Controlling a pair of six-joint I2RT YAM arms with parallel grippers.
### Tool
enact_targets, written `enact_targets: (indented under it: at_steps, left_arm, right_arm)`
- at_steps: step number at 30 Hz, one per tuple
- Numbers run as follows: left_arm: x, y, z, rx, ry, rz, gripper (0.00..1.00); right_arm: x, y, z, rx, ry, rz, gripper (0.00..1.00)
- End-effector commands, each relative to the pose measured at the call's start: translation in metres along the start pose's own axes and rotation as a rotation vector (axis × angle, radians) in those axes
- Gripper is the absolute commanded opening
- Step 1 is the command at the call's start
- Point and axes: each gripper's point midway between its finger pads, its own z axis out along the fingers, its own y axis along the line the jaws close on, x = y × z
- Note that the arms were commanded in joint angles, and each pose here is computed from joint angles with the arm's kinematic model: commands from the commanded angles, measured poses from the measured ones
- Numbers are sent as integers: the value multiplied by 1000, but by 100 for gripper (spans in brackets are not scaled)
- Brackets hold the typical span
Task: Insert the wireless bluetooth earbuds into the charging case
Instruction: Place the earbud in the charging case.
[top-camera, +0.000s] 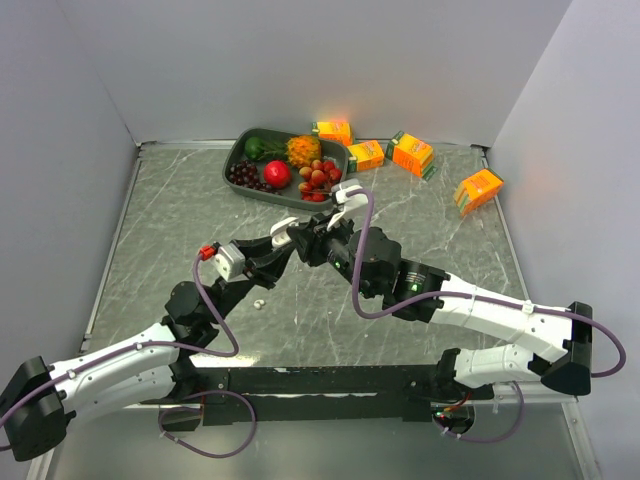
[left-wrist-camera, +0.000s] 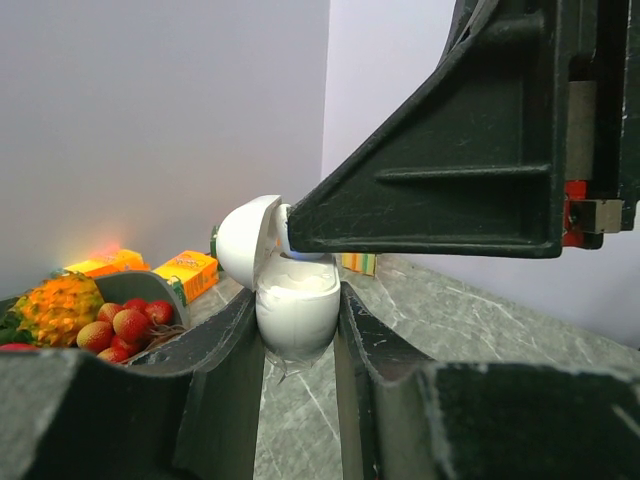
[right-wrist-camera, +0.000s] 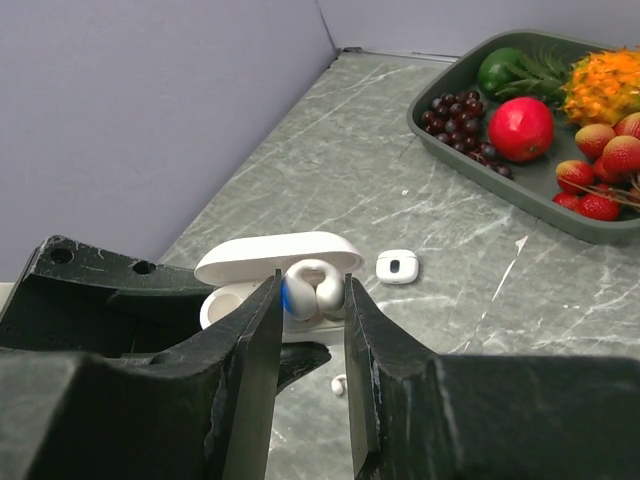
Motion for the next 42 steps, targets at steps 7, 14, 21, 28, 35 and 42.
enact_targets:
  at_steps: [7, 14, 21, 28, 35, 42]
  left_arm:
    - [-39, -1, 7, -1, -124, -14, 1]
    - [-40, -1, 6, -3, -124, -16, 1]
    - [-39, 1, 4, -12, -128, -23, 1]
    - [-41, 1, 4, -13, -134, -23, 1]
    - [-43, 3, -1, -20, -131, -16, 1]
    - [-41, 10, -24, -47, -94, 11, 1]
  right_arm:
    - [-14, 17, -9, -58, -17, -1, 55]
    - [-17, 15, -12, -46, -15, 0, 63]
    - [-38, 12, -22, -27, -52, 32, 70]
    - [-56, 4, -33, 1, -94, 50, 72]
    - [-65, -21, -51, 66, -151, 62, 73]
    - [-9, -52, -45, 122, 10, 55, 70]
